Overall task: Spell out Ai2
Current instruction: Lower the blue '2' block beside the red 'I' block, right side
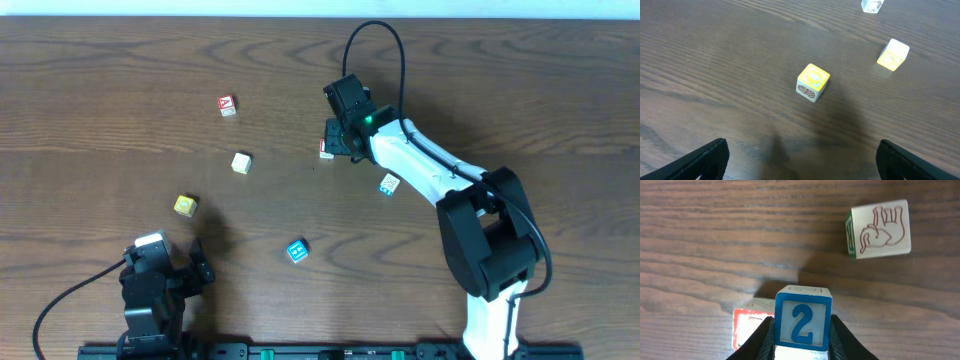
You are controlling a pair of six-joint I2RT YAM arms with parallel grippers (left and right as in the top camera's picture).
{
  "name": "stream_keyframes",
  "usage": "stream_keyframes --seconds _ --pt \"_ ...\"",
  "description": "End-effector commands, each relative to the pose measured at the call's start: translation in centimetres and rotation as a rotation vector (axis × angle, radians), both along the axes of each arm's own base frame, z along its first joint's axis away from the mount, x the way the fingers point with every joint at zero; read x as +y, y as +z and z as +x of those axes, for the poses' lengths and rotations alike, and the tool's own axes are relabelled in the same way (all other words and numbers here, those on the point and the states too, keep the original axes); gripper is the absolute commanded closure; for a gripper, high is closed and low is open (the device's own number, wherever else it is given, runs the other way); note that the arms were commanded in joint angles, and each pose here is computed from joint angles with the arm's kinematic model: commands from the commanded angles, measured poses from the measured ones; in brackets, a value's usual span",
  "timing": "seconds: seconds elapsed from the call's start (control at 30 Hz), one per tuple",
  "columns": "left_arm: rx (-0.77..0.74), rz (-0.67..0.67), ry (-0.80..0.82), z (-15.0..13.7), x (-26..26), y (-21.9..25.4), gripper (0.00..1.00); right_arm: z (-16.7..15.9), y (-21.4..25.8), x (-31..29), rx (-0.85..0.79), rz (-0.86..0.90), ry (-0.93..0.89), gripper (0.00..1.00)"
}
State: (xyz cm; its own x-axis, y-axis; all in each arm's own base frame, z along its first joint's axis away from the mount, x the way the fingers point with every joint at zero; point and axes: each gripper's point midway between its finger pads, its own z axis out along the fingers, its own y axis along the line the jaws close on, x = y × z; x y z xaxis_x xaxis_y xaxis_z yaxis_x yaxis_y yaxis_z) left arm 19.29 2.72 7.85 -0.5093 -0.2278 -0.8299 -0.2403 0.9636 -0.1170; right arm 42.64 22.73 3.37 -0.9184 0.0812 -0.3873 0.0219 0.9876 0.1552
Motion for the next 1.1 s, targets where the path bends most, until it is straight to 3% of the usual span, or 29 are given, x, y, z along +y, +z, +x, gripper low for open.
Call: stream_keyframes --seconds 0.0,0.23,0.43,0.73,1.07 --pt "0.006 0.006 0.014 -0.1 0.2 -0.3 0.05 -0.6 -0.9 -0.2 0.027 -0.024 0.015 0.73" --pt "0.006 0.006 0.014 -0.1 0.2 -0.3 0.05 -0.9 -1.1 -0.3 0.040 -0.027 0.017 0.71" --pt "0.006 0.006 0.014 -0.1 0.2 -0.3 0.05 -1.0 -1.1 -0.3 0.041 -0.028 0.017 0.55" --pt "0.006 0.006 0.014 -0.1 0.2 -0.3 0.05 -0.9 -1.1 -0.3 0.040 -0.028 0.016 0.56" --pt "0.006 0.006 0.014 -0.1 0.2 -0.3 0.05 0.6 -0.6 -0.8 -0.004 -0.003 -0.008 0.48"
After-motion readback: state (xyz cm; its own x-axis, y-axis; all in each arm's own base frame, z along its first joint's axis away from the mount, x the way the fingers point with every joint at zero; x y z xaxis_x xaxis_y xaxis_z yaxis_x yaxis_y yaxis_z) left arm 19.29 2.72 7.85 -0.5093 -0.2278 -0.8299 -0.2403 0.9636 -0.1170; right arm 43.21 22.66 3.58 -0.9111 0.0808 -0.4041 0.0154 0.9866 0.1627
